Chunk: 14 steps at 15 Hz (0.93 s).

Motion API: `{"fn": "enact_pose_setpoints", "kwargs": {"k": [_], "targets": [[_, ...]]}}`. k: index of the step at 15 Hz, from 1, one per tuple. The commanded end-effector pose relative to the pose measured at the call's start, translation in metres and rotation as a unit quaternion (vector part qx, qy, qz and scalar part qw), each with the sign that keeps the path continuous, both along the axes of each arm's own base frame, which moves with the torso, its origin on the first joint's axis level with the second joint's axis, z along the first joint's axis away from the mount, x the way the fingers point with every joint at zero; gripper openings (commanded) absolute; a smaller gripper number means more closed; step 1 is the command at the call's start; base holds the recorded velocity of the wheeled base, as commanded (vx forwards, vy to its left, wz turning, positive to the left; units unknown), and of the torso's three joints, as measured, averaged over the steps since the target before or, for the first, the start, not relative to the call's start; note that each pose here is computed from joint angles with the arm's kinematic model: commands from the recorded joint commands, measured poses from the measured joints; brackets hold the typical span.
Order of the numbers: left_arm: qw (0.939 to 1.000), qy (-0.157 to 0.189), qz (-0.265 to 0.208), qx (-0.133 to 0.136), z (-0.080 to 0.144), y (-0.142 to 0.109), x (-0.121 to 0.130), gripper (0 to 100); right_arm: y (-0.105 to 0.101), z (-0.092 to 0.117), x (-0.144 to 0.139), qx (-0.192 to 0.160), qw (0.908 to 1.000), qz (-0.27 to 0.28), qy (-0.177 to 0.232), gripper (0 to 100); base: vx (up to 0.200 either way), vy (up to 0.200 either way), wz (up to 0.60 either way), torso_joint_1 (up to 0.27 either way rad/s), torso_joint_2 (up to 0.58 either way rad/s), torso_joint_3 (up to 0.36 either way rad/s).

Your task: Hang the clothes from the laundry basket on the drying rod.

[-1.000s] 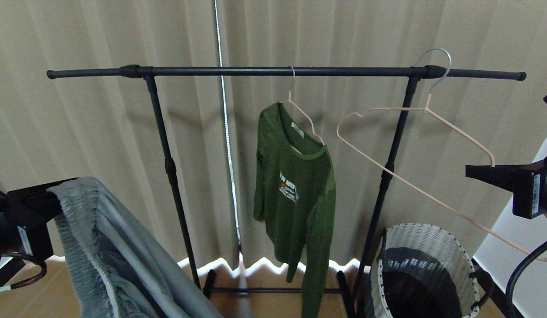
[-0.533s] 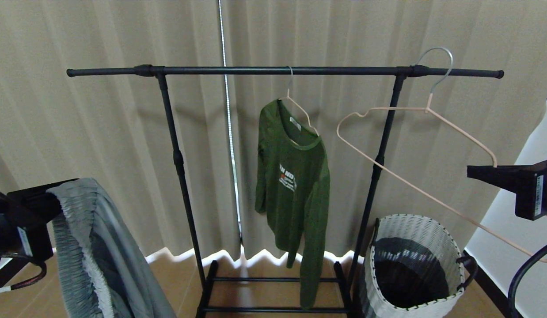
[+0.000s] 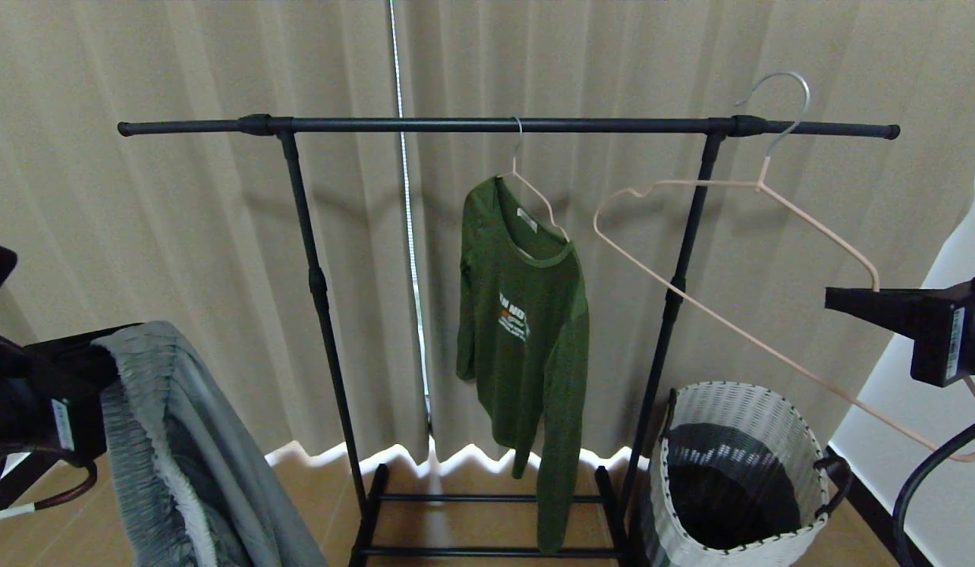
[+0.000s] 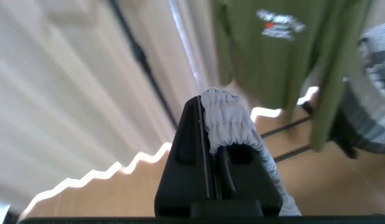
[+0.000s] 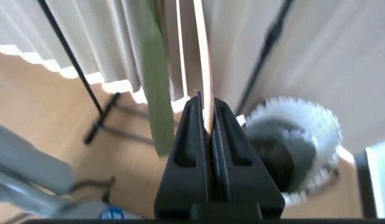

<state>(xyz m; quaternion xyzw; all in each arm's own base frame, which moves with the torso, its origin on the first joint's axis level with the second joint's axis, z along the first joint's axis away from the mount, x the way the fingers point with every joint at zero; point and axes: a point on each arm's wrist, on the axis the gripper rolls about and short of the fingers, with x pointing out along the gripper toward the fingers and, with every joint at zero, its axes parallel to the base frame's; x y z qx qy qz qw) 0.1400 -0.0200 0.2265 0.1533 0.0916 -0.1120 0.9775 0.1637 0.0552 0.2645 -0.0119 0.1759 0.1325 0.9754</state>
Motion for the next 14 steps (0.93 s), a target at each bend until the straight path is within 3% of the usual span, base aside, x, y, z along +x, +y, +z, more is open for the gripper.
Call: {"fn": "enact_pose_setpoints", "kwargs": {"k": [1, 4, 8, 10, 14], "targets": [[0.9992, 0.018, 0.033, 0.014, 0.000, -0.007, 0.020, 0, 0.004, -0.009, 0.003, 0.006, 0.9998, 0.021, -0.001, 0, 0.000, 0.000, 0.00, 0.000, 0.00, 0.000], [0.9966, 0.023, 0.074, 0.028, 0.011, -0.028, 0.047, 0, 0.020, -0.011, -0.001, 0.020, 0.9957, 0.090, -0.008, 0, 0.000, 0.000, 0.00, 0.000, 0.00, 0.000], [0.9944, 0.082, 0.062, -0.025, 0.033, -0.064, 0.067, 0, 0.053, -0.019, -0.011, 0.067, 0.9822, 0.171, 0.040, 0, 0.000, 0.000, 0.00, 0.000, 0.00, 0.000], [0.9862, 0.106, 0.109, -0.066, 0.048, -0.080, 0.080, 0, 0.067, -0.028, -0.013, 0.062, 0.9761, 0.198, 0.065, 0, 0.000, 0.000, 0.00, 0.000, 0.00, 0.000], [0.9792, 0.097, 0.159, -0.079, 0.050, -0.095, 0.104, 0, 0.080, -0.029, -0.023, 0.059, 0.9663, 0.240, 0.071, 0, 0.000, 0.000, 0.00, 0.000, 0.00, 0.000]]}}
